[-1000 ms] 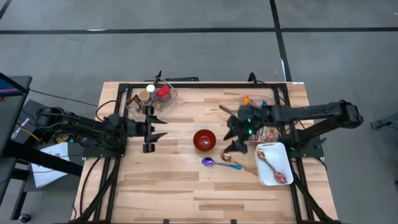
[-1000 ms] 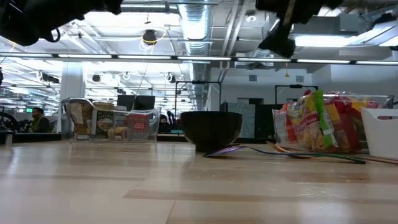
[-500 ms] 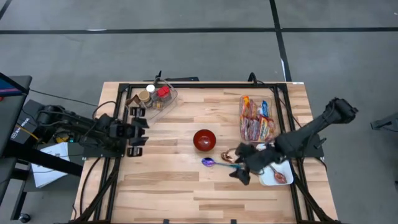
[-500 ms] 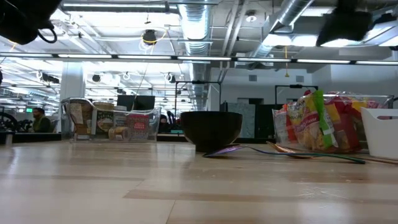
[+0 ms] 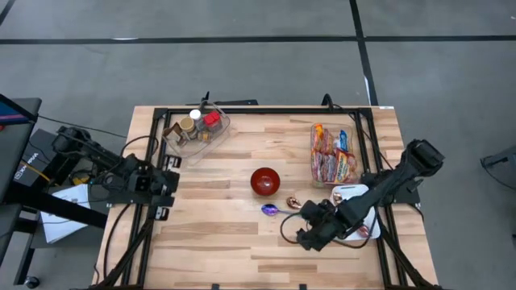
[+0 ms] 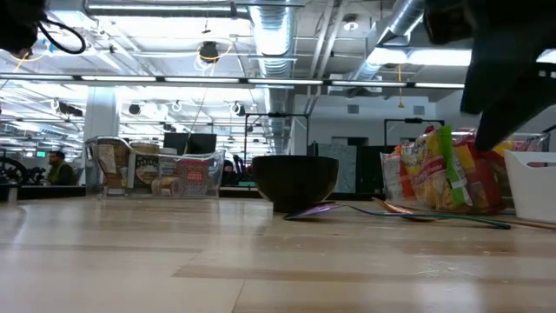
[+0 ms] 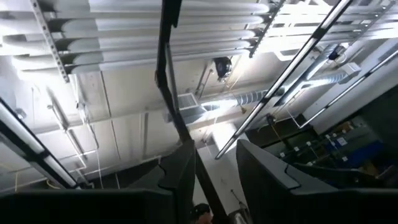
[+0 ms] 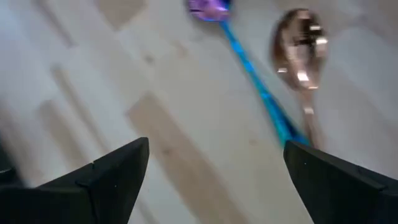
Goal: Pick & Place Food Item
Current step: Put the blue spoon into the white bin
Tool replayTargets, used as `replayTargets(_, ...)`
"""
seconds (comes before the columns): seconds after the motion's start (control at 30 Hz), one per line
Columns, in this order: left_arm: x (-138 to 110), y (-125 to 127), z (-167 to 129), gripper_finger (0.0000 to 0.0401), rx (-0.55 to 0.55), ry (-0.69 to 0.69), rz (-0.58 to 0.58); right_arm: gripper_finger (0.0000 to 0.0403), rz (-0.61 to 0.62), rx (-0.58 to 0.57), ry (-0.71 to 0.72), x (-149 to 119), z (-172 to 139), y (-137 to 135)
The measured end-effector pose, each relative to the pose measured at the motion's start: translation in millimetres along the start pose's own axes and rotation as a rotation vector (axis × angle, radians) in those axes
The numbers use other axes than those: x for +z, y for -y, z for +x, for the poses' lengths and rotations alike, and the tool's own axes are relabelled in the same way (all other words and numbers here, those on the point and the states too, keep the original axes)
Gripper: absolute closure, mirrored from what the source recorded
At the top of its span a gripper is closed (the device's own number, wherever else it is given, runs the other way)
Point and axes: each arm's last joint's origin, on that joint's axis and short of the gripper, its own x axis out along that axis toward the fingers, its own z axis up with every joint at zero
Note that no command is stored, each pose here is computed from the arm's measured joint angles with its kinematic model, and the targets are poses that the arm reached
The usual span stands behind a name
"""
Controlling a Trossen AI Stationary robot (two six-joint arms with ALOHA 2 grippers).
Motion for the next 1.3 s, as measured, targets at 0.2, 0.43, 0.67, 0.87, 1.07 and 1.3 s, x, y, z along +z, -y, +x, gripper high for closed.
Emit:
replayTargets(0.2,3.4,0.8,0.1,0.0293,0.002,0.016,0.045,0.0037,-0.002,-0.086,-0.008,15.5,6.9,2.9)
replayTargets(0.43,4.5,0.3,0.1,0.0293,0.006,0.024,0.050,0.0037,-0.045,-0.077,0.040,29.3,25.6,1.0)
replayTargets(0.67,4.6,0.3,0.1,0.0293,0.005,0.025,0.050,0.0037,-0.159,0.042,0.112,41.4,42.4,-12.8)
replayTargets(0.87,4.7,0.3,0.1,0.0293,0.005,0.026,0.050,0.0037,-0.343,-0.007,0.142,41.8,44.4,-9.7)
replayTargets(1.07,4.7,0.3,0.1,0.0293,0.005,0.026,0.050,0.0037,-0.507,-0.066,0.182,41.1,43.8,-8.4)
replayTargets(1.3,4.7,0.3,0.1,0.0293,0.005,0.027,0.050,0.0037,-0.558,-0.062,0.184,41.3,46.1,-9.8)
